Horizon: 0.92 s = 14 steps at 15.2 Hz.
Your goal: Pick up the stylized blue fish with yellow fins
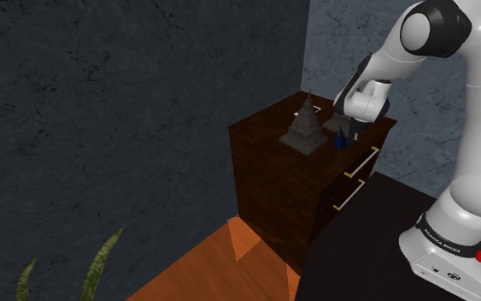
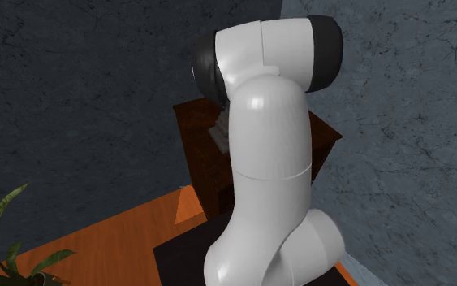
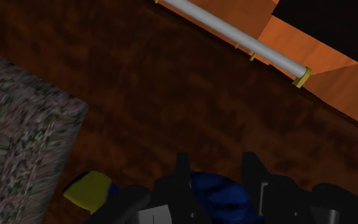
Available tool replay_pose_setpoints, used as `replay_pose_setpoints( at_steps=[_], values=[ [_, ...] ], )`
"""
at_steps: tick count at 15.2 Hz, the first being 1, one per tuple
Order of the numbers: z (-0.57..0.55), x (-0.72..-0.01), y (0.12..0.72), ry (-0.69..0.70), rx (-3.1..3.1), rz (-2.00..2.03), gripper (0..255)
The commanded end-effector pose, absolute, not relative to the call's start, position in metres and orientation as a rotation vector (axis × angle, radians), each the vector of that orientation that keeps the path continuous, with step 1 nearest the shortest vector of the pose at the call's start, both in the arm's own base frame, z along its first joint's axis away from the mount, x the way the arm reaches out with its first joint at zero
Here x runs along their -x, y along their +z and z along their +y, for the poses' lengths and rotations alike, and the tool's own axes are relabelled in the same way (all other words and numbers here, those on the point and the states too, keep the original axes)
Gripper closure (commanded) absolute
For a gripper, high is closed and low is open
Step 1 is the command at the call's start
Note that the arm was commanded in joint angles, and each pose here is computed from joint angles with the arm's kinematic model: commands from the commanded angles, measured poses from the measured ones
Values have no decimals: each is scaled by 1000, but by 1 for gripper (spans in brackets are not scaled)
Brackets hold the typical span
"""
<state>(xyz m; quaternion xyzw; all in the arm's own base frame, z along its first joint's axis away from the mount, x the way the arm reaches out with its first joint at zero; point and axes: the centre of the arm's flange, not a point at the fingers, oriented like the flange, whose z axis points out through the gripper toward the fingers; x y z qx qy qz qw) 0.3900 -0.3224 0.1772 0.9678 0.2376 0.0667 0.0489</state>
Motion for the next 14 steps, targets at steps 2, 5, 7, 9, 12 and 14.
replay_pose_setpoints(
  at_steps=[2, 5, 7, 9, 12, 14],
  values=[
    [-323, -390, 193, 203, -2949, 724, 255],
    [-323, -390, 209, 203, -2949, 724, 255],
    [-323, -390, 219, 203, -2949, 724, 255],
    [-323, -390, 230, 203, -2949, 724, 255],
    [-323, -390, 246, 203, -2949, 724, 255],
    [-323, -390, 247, 203, -2949, 724, 255]
  ],
)
